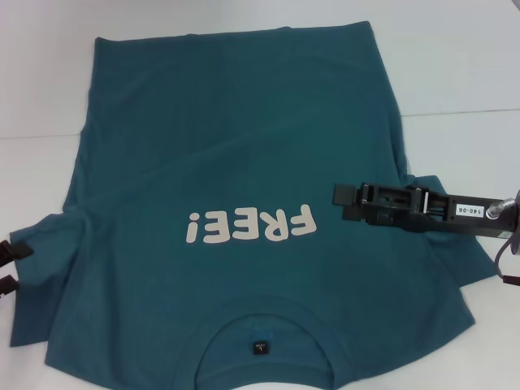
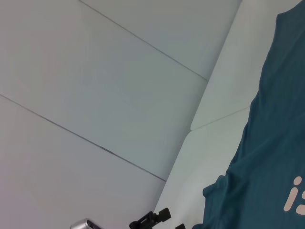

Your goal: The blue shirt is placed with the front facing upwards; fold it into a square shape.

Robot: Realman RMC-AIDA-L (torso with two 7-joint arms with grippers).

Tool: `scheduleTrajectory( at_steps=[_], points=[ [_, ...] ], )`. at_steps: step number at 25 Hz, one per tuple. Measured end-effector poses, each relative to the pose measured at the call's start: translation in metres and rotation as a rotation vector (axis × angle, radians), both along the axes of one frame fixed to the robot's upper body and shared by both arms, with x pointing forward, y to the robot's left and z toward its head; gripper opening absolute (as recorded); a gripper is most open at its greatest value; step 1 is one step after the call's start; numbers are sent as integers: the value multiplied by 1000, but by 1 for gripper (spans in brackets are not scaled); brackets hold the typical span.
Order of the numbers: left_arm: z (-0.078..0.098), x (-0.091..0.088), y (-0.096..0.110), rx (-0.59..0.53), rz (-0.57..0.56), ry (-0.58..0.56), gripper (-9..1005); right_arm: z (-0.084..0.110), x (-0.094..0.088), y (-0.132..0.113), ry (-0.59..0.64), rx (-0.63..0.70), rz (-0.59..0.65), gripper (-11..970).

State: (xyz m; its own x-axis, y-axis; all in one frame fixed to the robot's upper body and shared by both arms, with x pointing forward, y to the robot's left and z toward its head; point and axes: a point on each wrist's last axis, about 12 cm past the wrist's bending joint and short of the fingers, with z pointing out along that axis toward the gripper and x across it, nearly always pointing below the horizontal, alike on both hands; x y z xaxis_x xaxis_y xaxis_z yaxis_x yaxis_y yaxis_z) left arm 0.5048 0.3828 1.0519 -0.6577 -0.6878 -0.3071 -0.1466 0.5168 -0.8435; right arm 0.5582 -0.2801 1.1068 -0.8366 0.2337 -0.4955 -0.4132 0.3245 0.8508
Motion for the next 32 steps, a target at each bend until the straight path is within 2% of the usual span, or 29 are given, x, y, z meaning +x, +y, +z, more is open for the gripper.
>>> scheduleTrajectory(
  at_steps=[14, 32],
  points=[
    [-6, 3, 2, 115, -15, -18, 772, 0, 0, 0, -2, 2, -2, 943],
    [-12, 7, -3, 160, -38, -25, 766, -2, -3, -3, -1, 0, -8, 943]
  ],
)
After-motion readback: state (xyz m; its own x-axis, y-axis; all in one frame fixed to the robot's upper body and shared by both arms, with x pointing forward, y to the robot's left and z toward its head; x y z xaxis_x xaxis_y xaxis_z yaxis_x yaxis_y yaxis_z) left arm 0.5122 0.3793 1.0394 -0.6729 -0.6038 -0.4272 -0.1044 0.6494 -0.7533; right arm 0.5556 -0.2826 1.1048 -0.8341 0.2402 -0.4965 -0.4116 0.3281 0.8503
